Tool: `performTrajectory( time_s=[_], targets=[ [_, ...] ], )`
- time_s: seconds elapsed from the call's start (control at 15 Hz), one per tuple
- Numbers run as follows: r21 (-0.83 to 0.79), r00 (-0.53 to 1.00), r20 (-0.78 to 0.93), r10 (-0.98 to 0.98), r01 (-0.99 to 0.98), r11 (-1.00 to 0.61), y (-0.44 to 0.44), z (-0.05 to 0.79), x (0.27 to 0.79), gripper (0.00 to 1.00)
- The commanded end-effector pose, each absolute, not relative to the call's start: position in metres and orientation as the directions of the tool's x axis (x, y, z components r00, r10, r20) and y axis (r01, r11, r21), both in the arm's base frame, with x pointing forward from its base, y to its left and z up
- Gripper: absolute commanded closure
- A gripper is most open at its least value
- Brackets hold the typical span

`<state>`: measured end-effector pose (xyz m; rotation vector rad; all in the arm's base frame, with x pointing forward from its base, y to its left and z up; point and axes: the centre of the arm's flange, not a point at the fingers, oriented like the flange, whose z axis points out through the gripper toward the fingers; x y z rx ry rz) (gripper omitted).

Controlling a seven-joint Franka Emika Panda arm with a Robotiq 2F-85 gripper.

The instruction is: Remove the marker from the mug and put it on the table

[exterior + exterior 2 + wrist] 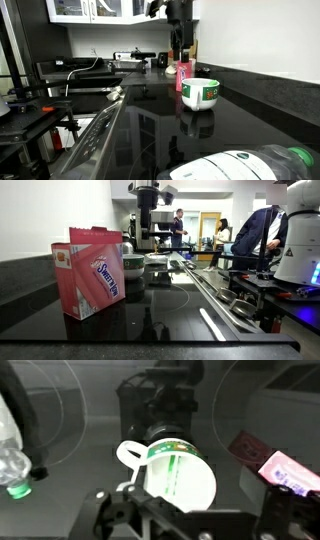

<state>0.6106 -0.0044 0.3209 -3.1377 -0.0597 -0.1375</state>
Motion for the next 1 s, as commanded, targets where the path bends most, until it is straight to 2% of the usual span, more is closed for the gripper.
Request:
performTrajectory(
  time_s=[0.0,0.13,0.2,0.27,0.47,0.53,0.6,0.67,0.73,0.8,0.93],
  targets=[
    [0.019,0.989,0.145,0.003,0.001,-1.0,-0.009,0.312,0.614,0.0],
    [0.01,0.988,0.154,0.002,0.001,-1.0,-0.017,0.305,0.621,0.0],
    [0.006,0.988,0.154,0.005,0.004,-1.0,-0.019,0.301,0.624,0.1],
    [0.002,0.989,0.151,0.003,0.003,-1.0,-0.021,0.297,0.627,0.26],
    [-0.004,0.99,0.139,0.011,0.012,-1.0,-0.018,0.288,0.637,0.51],
    [0.002,0.99,0.141,0.006,0.006,-1.0,-0.017,0.286,0.641,0.34],
    [-0.003,0.989,0.148,0.001,0.002,-1.0,-0.016,0.285,0.645,0.43],
    [-0.009,0.989,0.151,-0.006,-0.004,-1.0,-0.016,0.284,0.649,0.4],
    [-0.015,0.987,0.159,-0.023,-0.021,-1.0,-0.016,0.283,0.654,0.46],
    [-0.027,0.986,0.164,-0.039,-0.035,-0.999,-0.017,0.28,0.66,0.41],
    [-0.053,0.982,0.169,-0.082,-0.074,-0.996,-0.019,0.274,0.671,0.42]
  ],
)
